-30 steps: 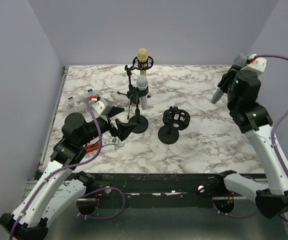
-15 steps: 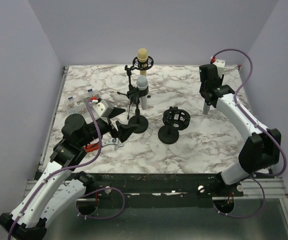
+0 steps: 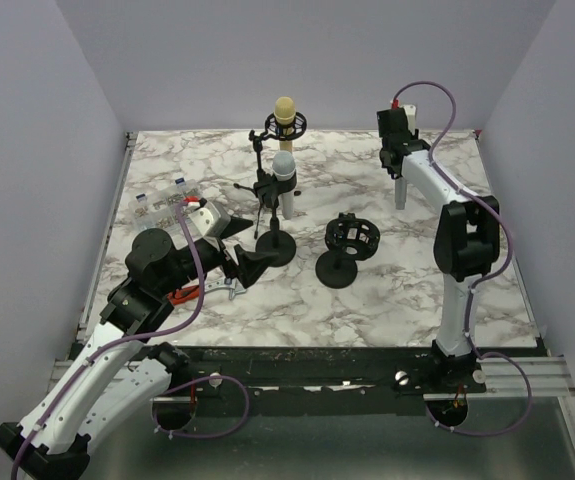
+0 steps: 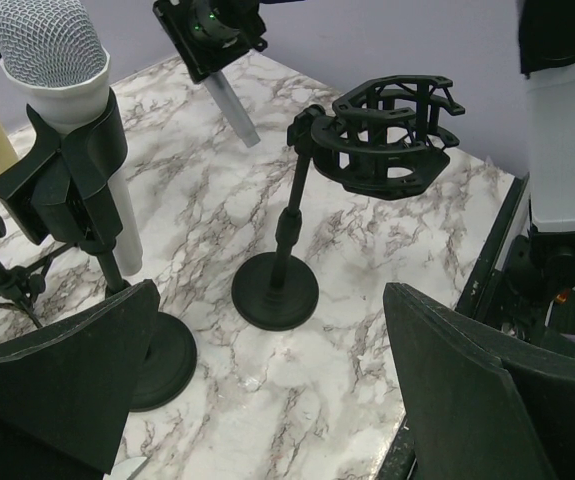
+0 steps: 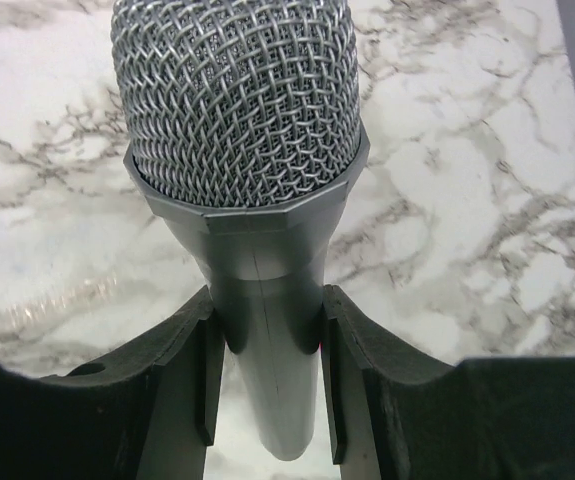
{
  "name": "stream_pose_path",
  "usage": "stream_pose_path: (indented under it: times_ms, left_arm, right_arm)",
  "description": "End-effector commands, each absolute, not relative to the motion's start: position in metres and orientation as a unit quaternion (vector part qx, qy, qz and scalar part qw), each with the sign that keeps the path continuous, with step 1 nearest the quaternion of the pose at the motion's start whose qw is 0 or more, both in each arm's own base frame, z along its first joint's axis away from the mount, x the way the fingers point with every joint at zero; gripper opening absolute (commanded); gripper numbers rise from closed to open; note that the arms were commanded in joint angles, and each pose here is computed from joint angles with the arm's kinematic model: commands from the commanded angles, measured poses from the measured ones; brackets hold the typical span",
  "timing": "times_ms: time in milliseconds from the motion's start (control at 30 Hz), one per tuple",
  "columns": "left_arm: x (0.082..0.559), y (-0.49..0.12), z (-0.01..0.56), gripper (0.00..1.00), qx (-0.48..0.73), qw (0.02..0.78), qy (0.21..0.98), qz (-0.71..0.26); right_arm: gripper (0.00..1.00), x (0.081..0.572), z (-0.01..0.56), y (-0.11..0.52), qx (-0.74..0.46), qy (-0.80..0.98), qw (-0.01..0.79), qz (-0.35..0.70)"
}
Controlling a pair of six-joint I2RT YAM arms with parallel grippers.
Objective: Remove the microphone from the stand
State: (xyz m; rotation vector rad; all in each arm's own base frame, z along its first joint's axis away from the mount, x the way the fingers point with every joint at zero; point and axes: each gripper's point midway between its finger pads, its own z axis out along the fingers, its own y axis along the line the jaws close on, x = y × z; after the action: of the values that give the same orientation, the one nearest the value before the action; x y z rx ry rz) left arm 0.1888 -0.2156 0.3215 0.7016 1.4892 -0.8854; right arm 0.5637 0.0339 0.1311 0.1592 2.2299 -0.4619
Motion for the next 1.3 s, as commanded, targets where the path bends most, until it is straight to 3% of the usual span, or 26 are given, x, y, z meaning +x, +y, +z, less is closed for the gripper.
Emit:
stream_pose_path:
  times_ms: [0,367,700,933,1267]
  left_arm:
    - [0.186,-0.214,0.335,0.99,0.306,0.608,0.629,-0.375]
    - [0.197,-0.213,0.324,0.99,0.299,0.607,0.645,-0.354]
    - [0.200,-0.217,0.319,0.99,0.302,0.596,0.652,-0.358]
    - [0.203,-0.219,0.314,0.99,0.302,0.590,0.659,-0.355]
    - [0.207,-0.222,0.307,0.99,0.302,0.581,0.668,-0.355]
  right_arm:
    - [0.08,0.591,0.117,0.041,0.043,0.897,0.411,-0.157]
    - [0.12,0.640,0.074,0.045,0.041,0.893,0.423,-0.145]
    - [0.17,0.640,0.027,0.052,0.018,0.906,0.402,-0.130]
    - [0.33,0.642,0.013,0.053,-0.003,0.909,0.395,-0.134]
    - [0.63,0.640,0.004,0.057,-0.031,0.912,0.390,-0.125]
